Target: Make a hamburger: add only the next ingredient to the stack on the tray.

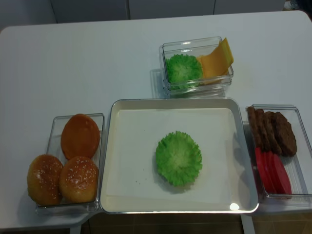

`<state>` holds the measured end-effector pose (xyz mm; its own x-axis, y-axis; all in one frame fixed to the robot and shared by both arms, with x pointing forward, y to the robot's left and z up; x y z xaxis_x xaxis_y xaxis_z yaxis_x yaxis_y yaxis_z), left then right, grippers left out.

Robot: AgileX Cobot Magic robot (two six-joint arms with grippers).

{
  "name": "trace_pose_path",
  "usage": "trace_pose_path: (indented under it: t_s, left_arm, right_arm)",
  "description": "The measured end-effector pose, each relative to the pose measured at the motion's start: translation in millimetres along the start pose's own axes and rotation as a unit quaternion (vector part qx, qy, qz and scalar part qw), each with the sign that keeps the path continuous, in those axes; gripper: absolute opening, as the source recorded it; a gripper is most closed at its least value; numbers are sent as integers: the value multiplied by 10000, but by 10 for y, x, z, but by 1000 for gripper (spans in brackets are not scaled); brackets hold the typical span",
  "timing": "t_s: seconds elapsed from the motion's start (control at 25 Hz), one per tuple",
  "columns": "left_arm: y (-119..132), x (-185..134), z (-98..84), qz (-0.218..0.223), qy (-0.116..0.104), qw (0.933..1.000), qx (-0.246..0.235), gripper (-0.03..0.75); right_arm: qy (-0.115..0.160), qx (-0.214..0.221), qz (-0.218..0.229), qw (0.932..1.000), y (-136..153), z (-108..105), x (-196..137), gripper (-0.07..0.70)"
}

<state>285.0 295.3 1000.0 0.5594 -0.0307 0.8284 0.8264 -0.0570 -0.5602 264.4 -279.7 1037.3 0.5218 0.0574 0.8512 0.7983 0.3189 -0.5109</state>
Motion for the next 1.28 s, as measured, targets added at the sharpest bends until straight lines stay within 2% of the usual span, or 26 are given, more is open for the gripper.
trace_pose_path:
  t_s: [0.52,1.16,1.28]
  left_arm:
    - [-1,0,0,-4,0,10000,0,422]
    - [-1,0,0,-4,0,10000,0,422]
    - [-1,0,0,-4,0,10000,0,422]
  right_arm:
    - [32,-54,226,9997,341,-55,-232,407]
    - [42,-87,170,9998,347,-67,-216,407]
    - [185,-300,139,9993,349,-90,-211,407]
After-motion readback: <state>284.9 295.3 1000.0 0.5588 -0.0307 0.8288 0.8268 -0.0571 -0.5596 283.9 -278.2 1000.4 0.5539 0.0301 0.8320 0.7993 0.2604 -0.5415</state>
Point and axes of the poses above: a point on each arm's last joint axis where the gripper is mounted, y pointing out along that axis toward the gripper, z along the wrist's bending axis when the last joint is at zero, x = y × z, the point moved 7 cm from there along y, pointing out along that axis toward the gripper, and after that the axes turned 5 degrees about y, right-handed, at the moved point
